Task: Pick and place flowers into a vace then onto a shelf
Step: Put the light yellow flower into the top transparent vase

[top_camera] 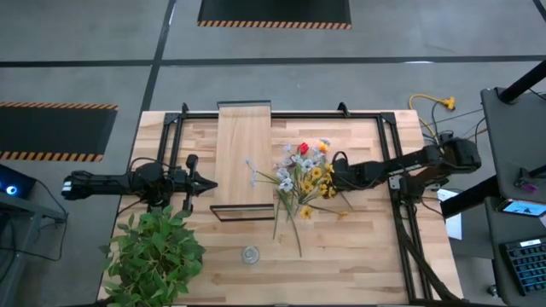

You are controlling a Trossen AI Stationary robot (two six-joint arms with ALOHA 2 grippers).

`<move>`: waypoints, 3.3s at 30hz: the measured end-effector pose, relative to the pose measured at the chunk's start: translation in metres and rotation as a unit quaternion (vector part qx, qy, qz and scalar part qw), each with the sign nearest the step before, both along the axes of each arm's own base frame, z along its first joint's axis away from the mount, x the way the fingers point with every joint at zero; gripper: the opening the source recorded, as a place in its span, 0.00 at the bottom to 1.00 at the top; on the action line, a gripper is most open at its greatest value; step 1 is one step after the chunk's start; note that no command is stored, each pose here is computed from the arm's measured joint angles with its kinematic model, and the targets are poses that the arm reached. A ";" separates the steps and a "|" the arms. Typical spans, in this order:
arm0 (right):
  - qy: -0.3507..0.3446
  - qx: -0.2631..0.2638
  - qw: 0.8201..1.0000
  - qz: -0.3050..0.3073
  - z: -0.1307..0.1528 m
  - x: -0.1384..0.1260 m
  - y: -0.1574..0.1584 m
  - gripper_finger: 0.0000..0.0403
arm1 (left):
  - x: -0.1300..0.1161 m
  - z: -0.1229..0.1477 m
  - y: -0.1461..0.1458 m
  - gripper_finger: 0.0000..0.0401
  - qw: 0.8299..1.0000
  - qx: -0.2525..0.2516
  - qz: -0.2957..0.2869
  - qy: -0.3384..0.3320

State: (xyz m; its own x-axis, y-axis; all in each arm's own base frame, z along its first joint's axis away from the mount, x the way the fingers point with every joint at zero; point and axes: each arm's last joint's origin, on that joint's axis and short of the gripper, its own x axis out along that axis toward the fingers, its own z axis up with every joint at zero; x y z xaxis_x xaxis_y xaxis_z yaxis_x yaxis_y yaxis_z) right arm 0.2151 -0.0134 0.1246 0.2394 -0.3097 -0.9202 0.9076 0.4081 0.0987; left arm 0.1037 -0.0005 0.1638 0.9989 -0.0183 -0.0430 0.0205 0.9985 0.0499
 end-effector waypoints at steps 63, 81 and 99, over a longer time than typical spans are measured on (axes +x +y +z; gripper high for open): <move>-0.022 0.007 0.990 0.142 0.013 -0.019 0.139 0.44 | 0.000 0.000 0.000 0.00 1.000 0.000 0.000 0.002; -0.047 -0.096 0.979 0.176 0.017 0.004 0.113 0.52 | 0.000 0.000 0.000 0.00 1.000 0.000 0.000 0.002; 0.026 -0.094 0.978 0.182 -0.016 0.011 0.112 0.45 | 0.000 0.000 0.000 0.00 1.000 0.000 0.000 0.003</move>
State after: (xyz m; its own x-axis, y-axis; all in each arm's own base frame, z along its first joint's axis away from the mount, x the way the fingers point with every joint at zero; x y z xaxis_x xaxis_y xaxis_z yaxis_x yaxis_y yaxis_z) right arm 0.2262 0.0988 0.1086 0.3194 -0.3781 -0.8689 0.6998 0.7124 -0.0527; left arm 0.1037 -0.0005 0.1633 0.9987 -0.0182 -0.0484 0.0207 0.9985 0.0499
